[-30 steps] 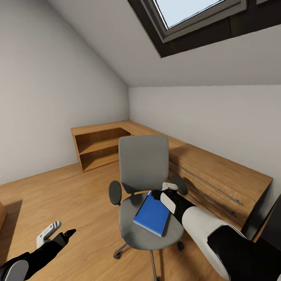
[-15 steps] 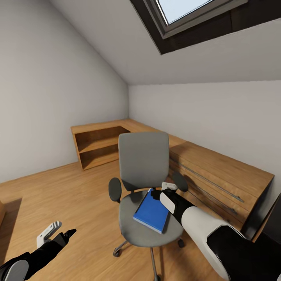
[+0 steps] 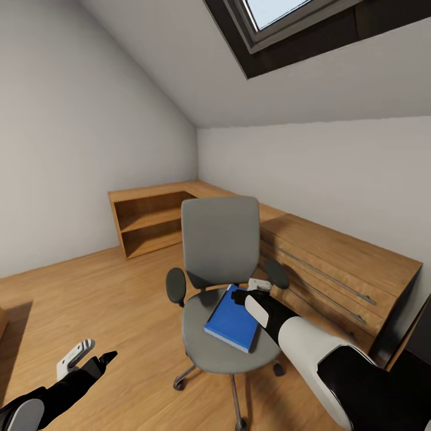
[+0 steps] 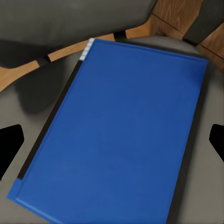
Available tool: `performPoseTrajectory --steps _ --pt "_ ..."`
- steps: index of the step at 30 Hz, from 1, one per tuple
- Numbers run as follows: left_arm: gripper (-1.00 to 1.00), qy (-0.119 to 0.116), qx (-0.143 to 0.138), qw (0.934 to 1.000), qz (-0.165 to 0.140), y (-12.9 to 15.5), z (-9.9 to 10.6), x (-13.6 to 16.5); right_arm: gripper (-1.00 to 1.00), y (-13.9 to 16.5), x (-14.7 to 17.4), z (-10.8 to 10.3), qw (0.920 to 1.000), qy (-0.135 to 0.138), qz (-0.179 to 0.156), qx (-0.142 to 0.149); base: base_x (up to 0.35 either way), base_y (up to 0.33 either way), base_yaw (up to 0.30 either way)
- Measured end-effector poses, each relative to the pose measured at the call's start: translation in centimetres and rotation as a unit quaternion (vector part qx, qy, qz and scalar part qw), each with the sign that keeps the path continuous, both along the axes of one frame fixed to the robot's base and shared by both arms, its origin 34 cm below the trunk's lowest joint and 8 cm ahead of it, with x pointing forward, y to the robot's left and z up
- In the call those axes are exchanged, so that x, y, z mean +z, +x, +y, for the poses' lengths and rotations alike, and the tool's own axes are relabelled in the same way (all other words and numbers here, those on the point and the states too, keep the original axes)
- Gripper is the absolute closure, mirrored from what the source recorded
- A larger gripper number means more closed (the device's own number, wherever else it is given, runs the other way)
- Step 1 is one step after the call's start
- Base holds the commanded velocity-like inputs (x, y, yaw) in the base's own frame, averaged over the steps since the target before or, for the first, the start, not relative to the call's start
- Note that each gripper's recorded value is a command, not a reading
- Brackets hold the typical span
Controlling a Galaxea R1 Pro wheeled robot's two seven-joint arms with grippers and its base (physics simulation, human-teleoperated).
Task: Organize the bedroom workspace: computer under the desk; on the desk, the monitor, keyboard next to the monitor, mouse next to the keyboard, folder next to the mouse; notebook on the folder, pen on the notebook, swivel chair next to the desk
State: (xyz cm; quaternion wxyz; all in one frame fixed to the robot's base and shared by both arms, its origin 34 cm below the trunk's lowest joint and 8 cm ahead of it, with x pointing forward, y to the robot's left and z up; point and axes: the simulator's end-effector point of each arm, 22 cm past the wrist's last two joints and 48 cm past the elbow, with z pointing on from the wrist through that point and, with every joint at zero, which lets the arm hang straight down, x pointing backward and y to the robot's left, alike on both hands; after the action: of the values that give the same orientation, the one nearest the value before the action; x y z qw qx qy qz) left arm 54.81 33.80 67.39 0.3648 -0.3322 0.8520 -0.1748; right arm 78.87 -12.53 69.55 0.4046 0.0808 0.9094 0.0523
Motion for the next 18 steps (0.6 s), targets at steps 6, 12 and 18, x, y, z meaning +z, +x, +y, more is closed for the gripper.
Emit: performPoseTrajectory --steps 6,12,18 --pt "-1.00 0.000 0.000 1.0000 0.000 -0.08 0.02 -0.58 -1.00 -0.08 -0.59 -0.01 1.0000 0.000 0.000 0.000 0.000 0.000 0.000" --pt "-1.00 0.000 -0.001 1.0000 -0.002 -0.03 0.03 -0.52 -1.00 -0.06 -0.58 -0.11 1.0000 0.000 0.000 -0.001 0.000 0.000 0.000" --pt "-1.00 0.002 0.000 1.0000 -0.002 -0.04 0.12 -0.48 -1.00 -0.11 -0.63 -0.16 1.0000 -0.001 0.000 -0.001 0.119 0.000 0.000"
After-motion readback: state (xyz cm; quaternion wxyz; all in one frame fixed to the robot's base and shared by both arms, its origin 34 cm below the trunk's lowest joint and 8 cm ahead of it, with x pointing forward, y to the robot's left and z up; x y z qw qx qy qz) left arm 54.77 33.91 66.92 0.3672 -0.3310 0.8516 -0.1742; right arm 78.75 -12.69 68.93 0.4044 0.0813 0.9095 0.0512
